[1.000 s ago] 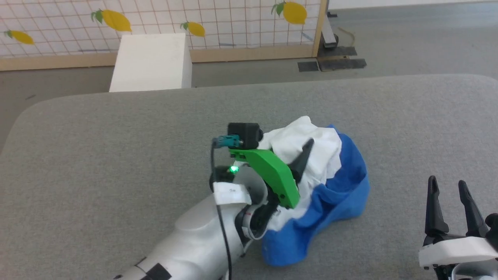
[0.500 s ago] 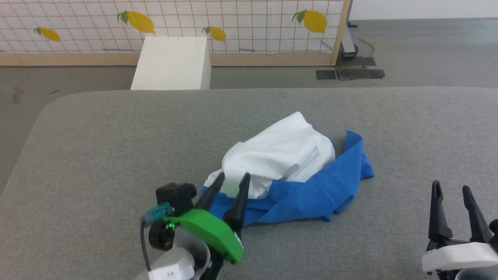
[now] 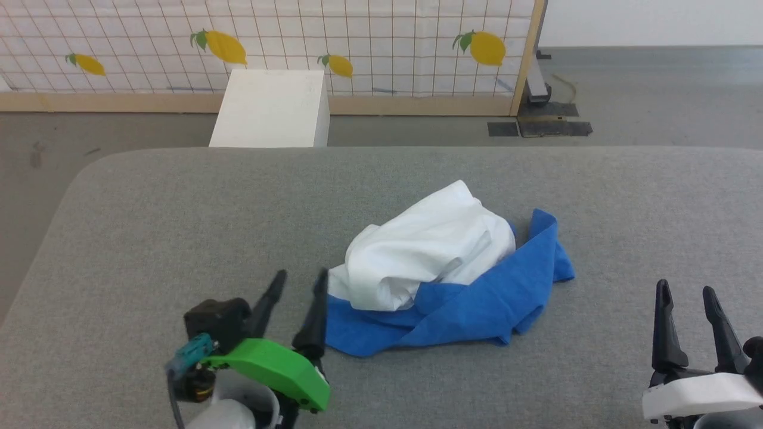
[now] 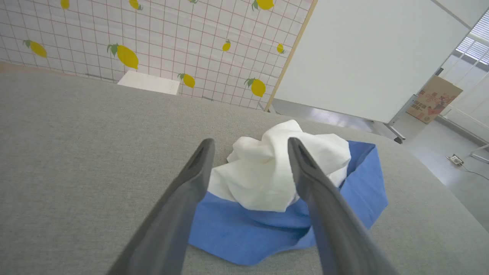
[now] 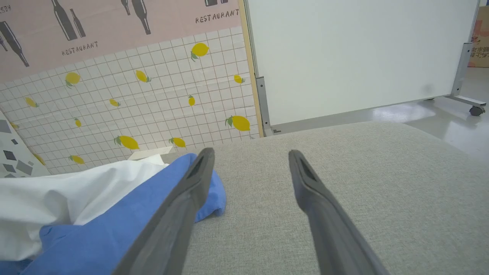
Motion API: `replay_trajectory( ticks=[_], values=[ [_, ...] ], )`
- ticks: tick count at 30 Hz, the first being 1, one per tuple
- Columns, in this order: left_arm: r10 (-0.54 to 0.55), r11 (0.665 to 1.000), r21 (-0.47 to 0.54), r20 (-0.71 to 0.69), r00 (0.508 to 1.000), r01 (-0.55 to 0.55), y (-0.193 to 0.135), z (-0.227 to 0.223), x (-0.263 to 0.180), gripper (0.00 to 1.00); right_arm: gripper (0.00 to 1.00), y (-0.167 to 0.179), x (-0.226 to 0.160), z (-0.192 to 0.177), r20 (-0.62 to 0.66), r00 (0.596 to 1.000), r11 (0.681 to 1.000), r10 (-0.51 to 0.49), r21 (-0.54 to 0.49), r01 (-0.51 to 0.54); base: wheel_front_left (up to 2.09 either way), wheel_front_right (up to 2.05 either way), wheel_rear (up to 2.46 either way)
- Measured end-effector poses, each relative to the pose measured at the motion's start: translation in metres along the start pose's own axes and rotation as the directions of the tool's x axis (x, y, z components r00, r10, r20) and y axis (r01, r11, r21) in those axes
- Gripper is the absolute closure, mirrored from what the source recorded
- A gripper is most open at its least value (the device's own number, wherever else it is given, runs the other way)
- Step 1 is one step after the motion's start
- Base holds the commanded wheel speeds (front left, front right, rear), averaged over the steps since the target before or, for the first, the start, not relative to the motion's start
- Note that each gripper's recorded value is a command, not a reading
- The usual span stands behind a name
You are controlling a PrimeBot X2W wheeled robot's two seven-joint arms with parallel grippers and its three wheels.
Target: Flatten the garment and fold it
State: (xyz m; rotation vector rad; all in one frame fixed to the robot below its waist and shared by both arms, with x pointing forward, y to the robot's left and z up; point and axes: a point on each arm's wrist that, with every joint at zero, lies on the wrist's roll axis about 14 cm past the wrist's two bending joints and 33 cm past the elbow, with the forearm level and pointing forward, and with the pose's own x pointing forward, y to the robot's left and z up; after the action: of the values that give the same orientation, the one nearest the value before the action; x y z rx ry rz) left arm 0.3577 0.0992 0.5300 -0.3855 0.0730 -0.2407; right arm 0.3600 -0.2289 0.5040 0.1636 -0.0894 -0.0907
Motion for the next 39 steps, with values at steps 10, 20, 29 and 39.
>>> replay_trajectory(
  ticks=[10, 20, 29, 39],
  values=[
    [0.06, 0.981, 0.151, 0.364, 0.929, -0.122, 0.01, 0.074, -0.025, 0.0, 0.0, -0.006, -0.011, 0.008, 0.02, 1.0, 1.0, -0.013, -0.007, 0.013, 0.0, 0.0, 0.0],
    [0.152, 0.955, 0.201, 0.304, 0.941, -0.219, 0.043, 0.038, -0.049, 0.0, 0.0, -0.01, -0.02, 0.006, 0.012, 1.0, 1.0, -0.024, -0.011, 0.024, 0.0, 0.0, 0.0],
    [0.153, 0.951, 0.223, 0.264, 0.952, -0.215, 0.054, 0.025, -0.054, 0.0, 0.0, -0.004, -0.017, -0.004, -0.018, 1.0, 1.0, -0.007, -0.008, 0.007, 0.0, 0.0, 0.0],
    [0.164, 0.946, 0.236, 0.245, 0.956, -0.223, 0.06, 0.02, -0.052, 0.0, 0.0, 0.029, 0.0, -0.017, -0.068, 0.994, 0.996, 0.083, 0.037, -0.081, 0.0, 0.0, 0.0]
  ],
)
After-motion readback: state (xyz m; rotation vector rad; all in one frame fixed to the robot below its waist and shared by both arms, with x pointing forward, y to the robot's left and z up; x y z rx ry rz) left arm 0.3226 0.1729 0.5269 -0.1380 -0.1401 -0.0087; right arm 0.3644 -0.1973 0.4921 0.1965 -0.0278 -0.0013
